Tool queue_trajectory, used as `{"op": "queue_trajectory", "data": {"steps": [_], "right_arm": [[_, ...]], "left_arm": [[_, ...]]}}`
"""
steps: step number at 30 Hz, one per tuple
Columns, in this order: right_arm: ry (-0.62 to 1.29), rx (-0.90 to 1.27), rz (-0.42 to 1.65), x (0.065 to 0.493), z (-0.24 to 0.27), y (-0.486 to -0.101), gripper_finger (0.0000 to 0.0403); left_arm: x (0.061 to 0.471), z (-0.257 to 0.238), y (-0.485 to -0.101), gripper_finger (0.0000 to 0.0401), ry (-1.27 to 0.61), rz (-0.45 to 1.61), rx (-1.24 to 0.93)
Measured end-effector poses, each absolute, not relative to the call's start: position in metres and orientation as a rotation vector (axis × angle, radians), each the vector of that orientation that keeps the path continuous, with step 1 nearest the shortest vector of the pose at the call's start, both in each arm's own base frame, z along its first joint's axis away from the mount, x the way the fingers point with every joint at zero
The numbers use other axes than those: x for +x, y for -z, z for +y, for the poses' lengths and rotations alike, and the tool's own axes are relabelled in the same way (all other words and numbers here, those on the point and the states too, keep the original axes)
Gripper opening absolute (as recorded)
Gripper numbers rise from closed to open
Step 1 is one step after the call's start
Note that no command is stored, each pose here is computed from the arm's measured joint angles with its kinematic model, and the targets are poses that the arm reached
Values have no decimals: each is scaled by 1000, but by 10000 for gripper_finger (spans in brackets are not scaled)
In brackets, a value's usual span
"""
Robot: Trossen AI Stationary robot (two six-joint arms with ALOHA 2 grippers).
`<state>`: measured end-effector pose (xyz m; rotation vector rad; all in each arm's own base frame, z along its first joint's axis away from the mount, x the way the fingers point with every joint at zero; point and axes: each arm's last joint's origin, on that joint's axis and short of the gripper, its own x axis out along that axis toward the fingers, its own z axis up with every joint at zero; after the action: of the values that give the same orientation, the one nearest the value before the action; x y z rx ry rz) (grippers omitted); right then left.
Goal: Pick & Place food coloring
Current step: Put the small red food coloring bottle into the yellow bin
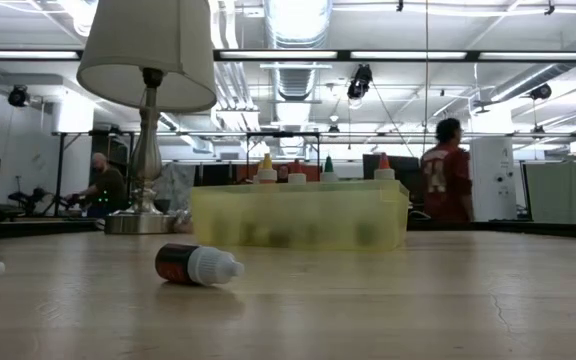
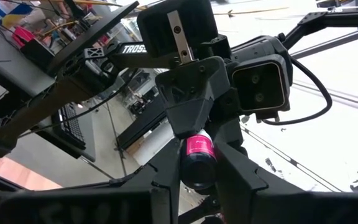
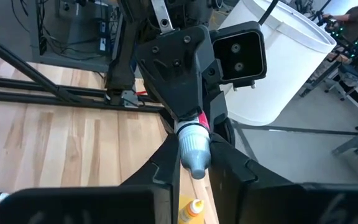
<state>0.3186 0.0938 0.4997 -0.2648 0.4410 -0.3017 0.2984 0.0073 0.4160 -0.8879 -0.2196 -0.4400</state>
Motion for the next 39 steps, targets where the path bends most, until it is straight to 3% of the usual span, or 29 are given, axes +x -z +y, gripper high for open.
{"op": "queue_trajectory", "data": {"steps": [4,17,31,39], "right_arm": [[301,-263,441,318,94,-500,57],[300,-198,493,314,94,-494,55],[278,50,834,321,89,-448,54],[254,247,1031,345,61,-408,54]], "left_arm": [[298,7,-416,76,435,-222,-878],[280,32,-416,183,282,-156,-774],[234,25,-414,187,141,59,-469],[229,24,-416,187,137,56,-442]]}}
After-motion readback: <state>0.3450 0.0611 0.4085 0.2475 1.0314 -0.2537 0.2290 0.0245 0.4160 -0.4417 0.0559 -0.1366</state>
